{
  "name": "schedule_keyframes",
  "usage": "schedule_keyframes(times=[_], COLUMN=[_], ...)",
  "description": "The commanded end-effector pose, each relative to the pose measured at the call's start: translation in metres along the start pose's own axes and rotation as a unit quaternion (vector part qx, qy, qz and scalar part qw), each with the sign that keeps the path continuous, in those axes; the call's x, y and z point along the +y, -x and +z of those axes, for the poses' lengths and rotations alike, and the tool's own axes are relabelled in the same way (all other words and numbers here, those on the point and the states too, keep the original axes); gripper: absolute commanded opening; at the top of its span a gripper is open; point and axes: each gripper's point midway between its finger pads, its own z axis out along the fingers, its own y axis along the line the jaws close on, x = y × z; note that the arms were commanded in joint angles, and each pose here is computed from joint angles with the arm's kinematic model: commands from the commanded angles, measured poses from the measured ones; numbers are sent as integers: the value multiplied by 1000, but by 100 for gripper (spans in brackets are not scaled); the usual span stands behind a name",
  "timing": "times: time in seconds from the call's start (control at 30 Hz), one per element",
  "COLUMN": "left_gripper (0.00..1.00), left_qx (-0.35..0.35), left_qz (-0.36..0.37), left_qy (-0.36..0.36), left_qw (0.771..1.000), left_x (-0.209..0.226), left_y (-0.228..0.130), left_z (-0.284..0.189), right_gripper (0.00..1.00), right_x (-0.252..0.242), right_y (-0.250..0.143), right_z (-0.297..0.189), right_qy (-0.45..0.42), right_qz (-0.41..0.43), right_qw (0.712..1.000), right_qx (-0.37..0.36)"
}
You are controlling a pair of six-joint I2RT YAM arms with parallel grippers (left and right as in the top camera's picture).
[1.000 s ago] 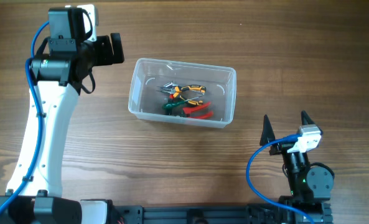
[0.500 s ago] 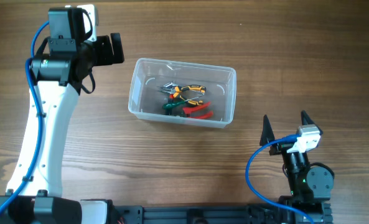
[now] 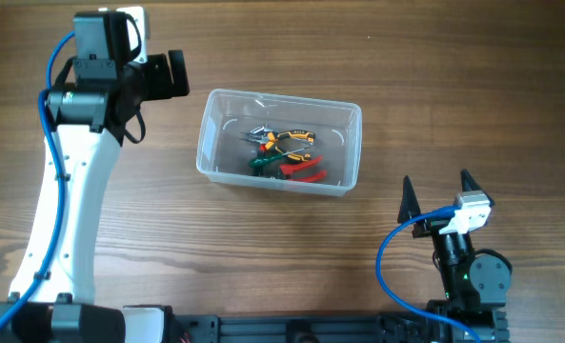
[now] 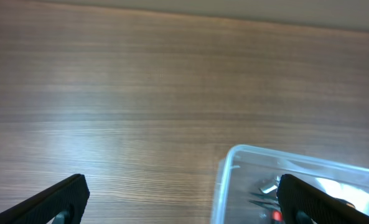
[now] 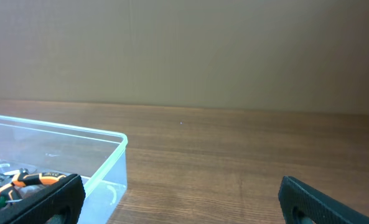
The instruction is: Pack container
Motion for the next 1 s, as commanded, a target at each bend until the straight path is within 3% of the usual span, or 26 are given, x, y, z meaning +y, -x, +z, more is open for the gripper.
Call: schedule_keyframes(times=[0.0, 0.2, 0.33, 0.4, 0.63, 0.97], left_gripper=[100, 100, 100, 100, 100, 100], left_qx=[-101, -292, -374, -378, -324, -284], left_qz=[-12, -30, -35, -35, -72, -205], left_qy=[35, 4, -6, -7, -11, -42], left_qw=[994, 956, 927, 925, 943, 936], left_x=[16, 17, 22, 25, 31, 37], left_y=[31, 39, 6, -16, -74, -145], left_z=[-76, -243, -327, -342, -305, -153], right_gripper=[100, 100, 100, 100, 100, 100], right_x=[4, 4, 4, 4, 4, 4], right_y=[4, 4, 4, 4, 5, 4], right_z=[-1, -1, -1, -1, -1, -1], right_qy=[10, 10, 10, 10, 10, 10], right_qz=[-10, -10, -10, -10, -10, -10], right_qw=[1000, 1000, 1000, 1000, 1000, 1000], right_qx=[-10, -10, -10, -10, -10, -10])
